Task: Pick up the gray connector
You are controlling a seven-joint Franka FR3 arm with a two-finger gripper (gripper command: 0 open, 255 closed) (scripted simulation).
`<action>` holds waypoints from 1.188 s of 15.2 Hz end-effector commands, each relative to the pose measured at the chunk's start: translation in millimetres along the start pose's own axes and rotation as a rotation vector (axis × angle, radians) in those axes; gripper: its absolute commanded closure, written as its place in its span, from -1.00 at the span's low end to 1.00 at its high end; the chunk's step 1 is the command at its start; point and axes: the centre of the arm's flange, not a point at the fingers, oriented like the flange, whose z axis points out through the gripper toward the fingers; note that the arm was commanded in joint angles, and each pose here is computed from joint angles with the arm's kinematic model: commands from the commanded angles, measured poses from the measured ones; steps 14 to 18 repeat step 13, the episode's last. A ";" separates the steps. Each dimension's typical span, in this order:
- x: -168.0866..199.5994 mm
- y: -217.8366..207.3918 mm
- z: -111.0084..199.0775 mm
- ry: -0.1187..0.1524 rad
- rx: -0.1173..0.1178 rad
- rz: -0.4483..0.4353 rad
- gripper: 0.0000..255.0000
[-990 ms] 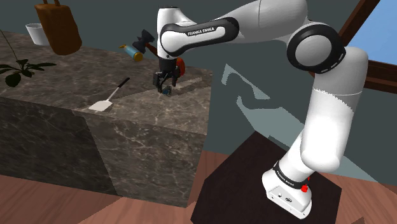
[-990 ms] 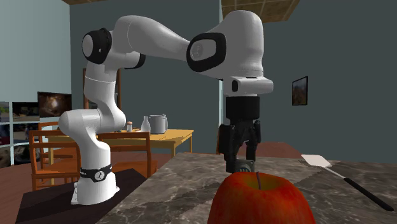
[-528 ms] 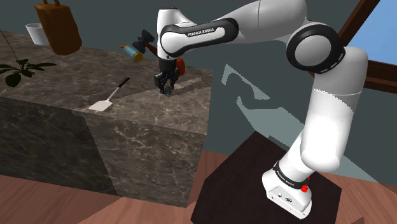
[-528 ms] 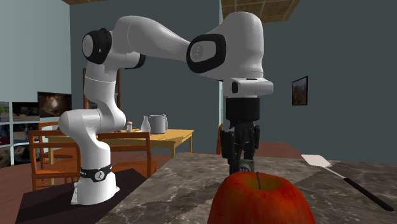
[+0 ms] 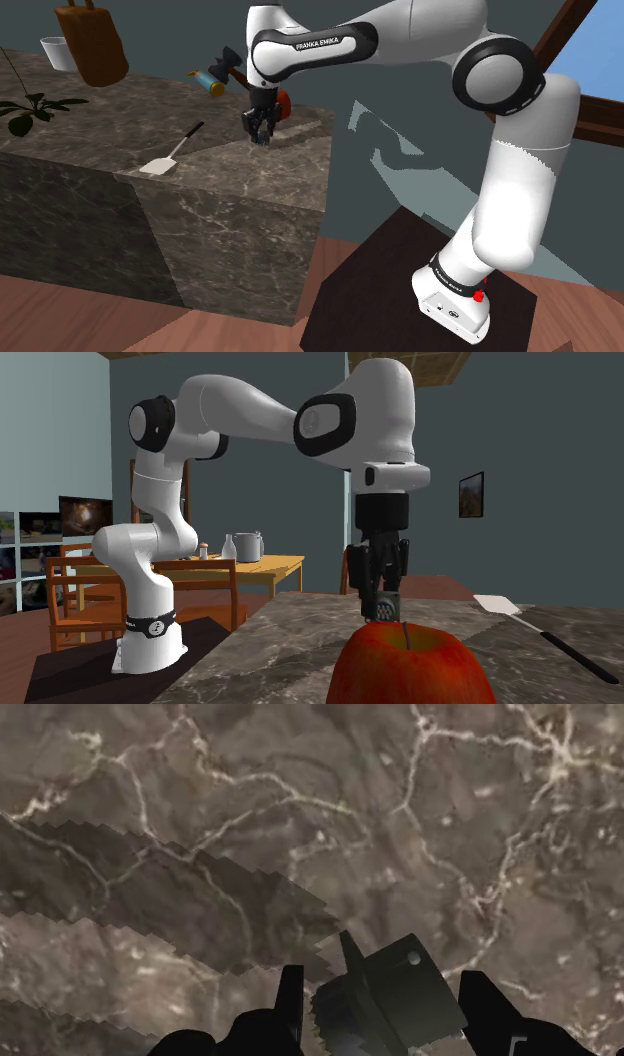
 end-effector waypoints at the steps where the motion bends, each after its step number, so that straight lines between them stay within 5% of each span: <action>1: -0.2 0.6 -10.3 0.000 0.000 0.000 1.00; 11: -0.9 -0.3 -63.1 0.000 0.000 0.000 1.00; 18: -0.9 -0.3 -63.9 0.000 0.000 0.000 1.00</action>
